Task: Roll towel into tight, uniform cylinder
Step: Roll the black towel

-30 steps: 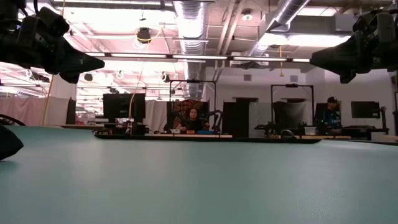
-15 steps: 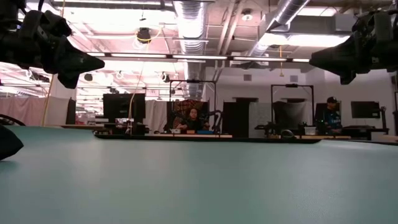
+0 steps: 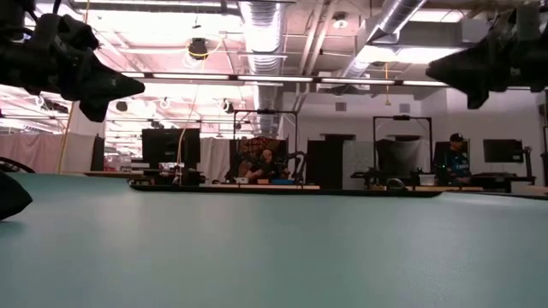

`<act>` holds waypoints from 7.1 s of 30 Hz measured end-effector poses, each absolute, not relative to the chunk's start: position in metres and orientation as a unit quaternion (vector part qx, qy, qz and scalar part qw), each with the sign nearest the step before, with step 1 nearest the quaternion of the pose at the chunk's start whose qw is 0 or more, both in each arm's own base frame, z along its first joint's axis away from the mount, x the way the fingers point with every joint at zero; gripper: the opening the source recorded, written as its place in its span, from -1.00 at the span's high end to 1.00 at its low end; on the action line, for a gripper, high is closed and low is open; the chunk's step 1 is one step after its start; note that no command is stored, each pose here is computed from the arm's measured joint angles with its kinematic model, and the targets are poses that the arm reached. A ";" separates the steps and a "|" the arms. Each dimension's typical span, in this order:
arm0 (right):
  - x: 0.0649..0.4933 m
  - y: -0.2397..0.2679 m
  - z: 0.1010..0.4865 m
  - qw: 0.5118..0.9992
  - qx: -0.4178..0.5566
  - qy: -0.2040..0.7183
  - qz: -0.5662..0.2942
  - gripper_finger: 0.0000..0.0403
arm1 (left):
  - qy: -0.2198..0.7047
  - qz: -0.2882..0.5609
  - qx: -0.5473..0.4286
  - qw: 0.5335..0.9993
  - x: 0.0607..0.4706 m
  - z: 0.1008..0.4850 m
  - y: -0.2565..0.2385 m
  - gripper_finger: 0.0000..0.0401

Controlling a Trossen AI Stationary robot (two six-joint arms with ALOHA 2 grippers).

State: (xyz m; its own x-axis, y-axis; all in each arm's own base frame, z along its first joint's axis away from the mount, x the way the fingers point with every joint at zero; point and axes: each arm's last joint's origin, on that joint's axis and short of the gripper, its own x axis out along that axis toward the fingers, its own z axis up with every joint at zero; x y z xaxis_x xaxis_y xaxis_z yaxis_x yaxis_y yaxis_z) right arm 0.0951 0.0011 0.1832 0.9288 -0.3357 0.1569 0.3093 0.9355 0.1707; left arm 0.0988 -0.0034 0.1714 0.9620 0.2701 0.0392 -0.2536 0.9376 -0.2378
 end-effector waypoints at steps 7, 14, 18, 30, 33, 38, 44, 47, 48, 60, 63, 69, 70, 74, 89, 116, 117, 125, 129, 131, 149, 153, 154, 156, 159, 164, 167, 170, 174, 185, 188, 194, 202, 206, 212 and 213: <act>0.089 0.000 0.208 0.977 -0.008 -0.119 -0.175 0.34 | -0.050 0.167 -0.138 0.975 0.098 0.173 -0.001 1.00; 0.090 0.000 0.205 0.980 -0.044 -0.086 -0.177 0.34 | -0.055 0.183 -0.122 0.974 0.098 0.174 0.000 1.00; 0.091 0.000 0.196 0.983 -0.046 -0.044 -0.173 0.34 | -0.066 0.160 -0.120 0.978 0.098 0.177 -0.002 1.00; 0.091 -0.003 0.186 0.976 -0.013 0.003 -0.217 -0.04 | -0.199 -0.083 -0.076 0.973 0.091 0.252 -0.017 0.54; 0.091 -0.003 0.186 0.976 -0.013 0.003 -0.217 -0.16 | -0.185 -0.112 -0.067 0.974 0.101 0.276 -0.023 0.43; 0.091 -0.003 0.186 0.976 -0.013 0.003 -0.217 -0.21 | -0.007 -0.097 -0.041 0.994 0.141 0.304 -0.038 0.35; 0.091 -0.003 0.184 0.976 -0.016 0.014 -0.217 -0.21 | 0.340 0.019 -0.079 0.937 0.188 0.317 -0.059 0.37; 0.091 -0.003 0.183 0.976 -0.018 0.019 -0.217 -0.21 | 0.461 0.071 -0.107 0.878 0.207 0.316 -0.077 0.42; 0.090 -0.003 0.182 0.976 -0.020 0.022 -0.217 -0.21 | 0.494 0.082 -0.108 0.859 0.214 0.313 -0.084 0.44; 0.090 -0.002 0.177 0.976 -0.028 0.047 -0.209 -0.21 | 0.688 0.173 -0.044 0.704 0.269 0.263 -0.169 0.52; 0.090 -0.002 0.177 0.976 -0.028 0.047 -0.209 -0.21 | 0.731 0.192 -0.042 0.653 0.268 0.252 -0.180 0.50; 0.090 -0.002 0.177 0.976 -0.030 0.049 -0.209 -0.21 | 0.773 0.157 -0.090 0.608 0.266 0.241 -0.197 0.31; 0.090 -0.002 0.176 0.976 -0.031 0.051 -0.209 -0.21 | 0.773 0.146 -0.102 0.609 0.267 0.241 -0.200 0.26; 0.090 -0.002 0.174 0.975 -0.035 0.062 -0.209 -0.21 | 0.765 0.135 -0.109 0.620 0.269 0.240 -0.203 0.06; 0.090 -0.002 0.172 0.975 -0.027 0.070 -0.209 -0.21 | 0.781 0.161 -0.058 0.600 0.261 0.224 -0.215 -0.08; 0.090 -0.002 0.172 0.975 -0.002 0.067 -0.210 -0.21 | 0.842 0.192 0.045 0.503 0.234 0.177 -0.206 0.43; 0.090 -0.002 0.172 0.975 -0.002 0.068 -0.210 -0.21 | 0.841 0.193 0.046 0.504 0.234 0.177 -0.206 0.54; 0.089 -0.002 0.171 0.975 -0.003 0.073 -0.210 -0.21 | 0.827 0.213 0.047 0.518 0.237 0.177 -0.204 0.99; 0.089 -0.002 0.171 0.975 -0.003 0.073 -0.210 -0.21 | 0.802 0.226 0.061 0.549 0.243 0.181 -0.203 1.00; 0.089 -0.002 0.171 0.975 -0.004 0.073 -0.210 -0.21 | 0.787 0.233 0.069 0.568 0.248 0.184 -0.201 1.00; 0.089 -0.002 0.171 0.974 0.047 0.061 -0.214 -0.21 | 0.650 0.220 0.175 0.706 0.305 0.195 -0.164 1.00; 0.090 -0.002 0.171 0.973 0.068 0.057 -0.213 -0.21 | 0.609 0.205 0.211 0.737 0.323 0.203 -0.146 1.00; 0.090 -0.002 0.171 0.974 0.071 0.055 -0.210 -0.21 | 0.599 0.199 0.214 0.745 0.328 0.205 -0.142 1.00; 0.091 -0.001 0.172 0.975 0.073 0.050 -0.201 -0.21 | 0.579 0.184 0.217 0.764 0.339 0.212 -0.131 1.00; 0.093 -0.001 0.175 0.978 0.070 0.044 -0.190 -0.21 | 0.536 0.164 0.217 0.799 0.356 0.222 -0.118 1.00; 0.102 0.001 0.179 0.982 0.060 0.036 -0.177 -0.21 | 0.467 0.122 0.224 0.847 0.380 0.242 -0.101 1.00; 0.109 0.003 0.178 0.982 0.058 0.044 -0.174 -0.21 | 0.435 0.117 0.233 0.862 0.392 0.258 -0.094 1.00; 0.118 0.004 0.176 0.982 0.055 0.052 -0.175 -0.21 | 0.397 0.121 0.236 0.879 0.402 0.277 -0.088 1.00; 0.132 0.006 0.173 0.981 0.053 0.058 -0.175 -0.21 | 0.363 0.131 0.235 0.892 0.410 0.301 -0.079 1.00; 0.161 0.025 0.178 0.989 -0.078 0.018 -0.127 -0.21 | 0.385 0.171 0.230 0.877 0.415 0.307 -0.035 1.00; 0.169 0.031 0.174 0.988 -0.096 0.046 -0.114 -0.21 | 0.388 0.180 0.229 0.874 0.416 0.307 -0.024 1.00; 0.194 0.041 0.165 0.977 -0.132 0.104 -0.128 -0.21 | 0.387 0.184 0.212 0.879 0.418 0.308 -0.008 1.00; 0.239 0.062 0.143 0.940 -0.235 0.183 -0.165 -0.21 | 0.383 0.190 0.208 0.880 0.418 0.309 -0.002 1.00; 0.263 0.069 0.138 0.920 -0.271 0.201 -0.197 -0.21 | 0.383 0.190 0.208 0.880 0.418 0.309 -0.002 1.00; 0.291 0.076 0.125 0.881 -0.332 0.232 -0.244 -0.21 | 0.383 0.178 0.203 0.884 0.419 0.309 -0.002 1.00; 0.296 0.078 0.123 0.876 -0.336 0.236 -0.255 -0.21 | 0.382 0.173 0.199 0.886 0.419 0.309 -0.003 1.00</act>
